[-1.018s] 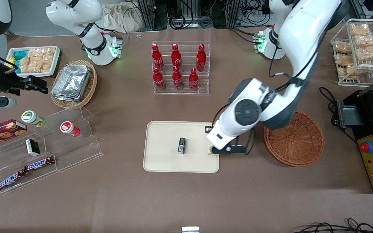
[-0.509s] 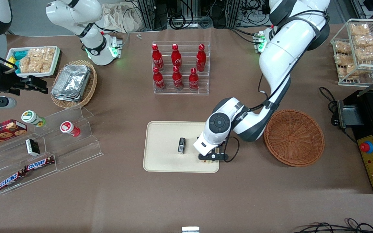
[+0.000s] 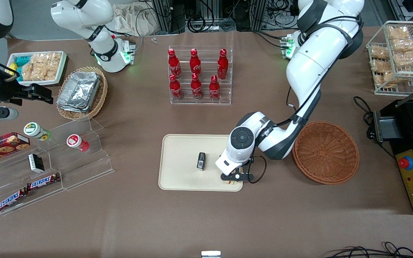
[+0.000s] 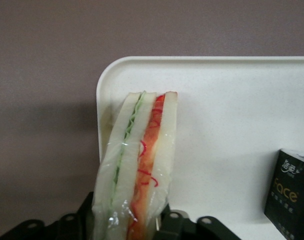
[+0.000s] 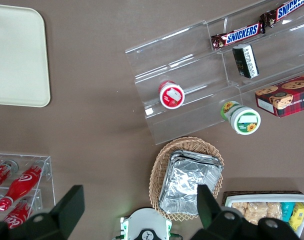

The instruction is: Place sandwich from basket to tray

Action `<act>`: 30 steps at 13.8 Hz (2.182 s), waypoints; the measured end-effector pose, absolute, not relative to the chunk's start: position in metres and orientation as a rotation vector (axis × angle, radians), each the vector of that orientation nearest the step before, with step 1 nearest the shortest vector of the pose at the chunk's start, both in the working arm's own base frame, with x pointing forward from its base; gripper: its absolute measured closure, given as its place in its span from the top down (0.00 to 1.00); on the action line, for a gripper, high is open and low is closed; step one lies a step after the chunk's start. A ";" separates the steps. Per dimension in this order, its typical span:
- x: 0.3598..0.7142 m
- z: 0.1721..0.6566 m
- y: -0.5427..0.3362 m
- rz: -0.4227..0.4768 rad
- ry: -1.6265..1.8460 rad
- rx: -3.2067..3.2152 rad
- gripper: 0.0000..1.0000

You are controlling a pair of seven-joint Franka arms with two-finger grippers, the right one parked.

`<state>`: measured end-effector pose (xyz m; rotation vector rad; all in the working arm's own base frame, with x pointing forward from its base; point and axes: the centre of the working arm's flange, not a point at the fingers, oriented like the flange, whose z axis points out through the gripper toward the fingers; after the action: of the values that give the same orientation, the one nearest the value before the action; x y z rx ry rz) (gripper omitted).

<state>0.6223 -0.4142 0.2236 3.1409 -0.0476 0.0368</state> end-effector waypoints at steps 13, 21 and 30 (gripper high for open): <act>0.646 0.429 -0.264 -0.242 0.357 3.181 1.00; 0.614 0.534 -0.104 -0.417 0.164 3.175 1.00; 0.606 0.542 -0.051 -0.299 0.048 3.163 1.00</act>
<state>0.6063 -0.0511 0.5425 3.1627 0.0482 -0.2986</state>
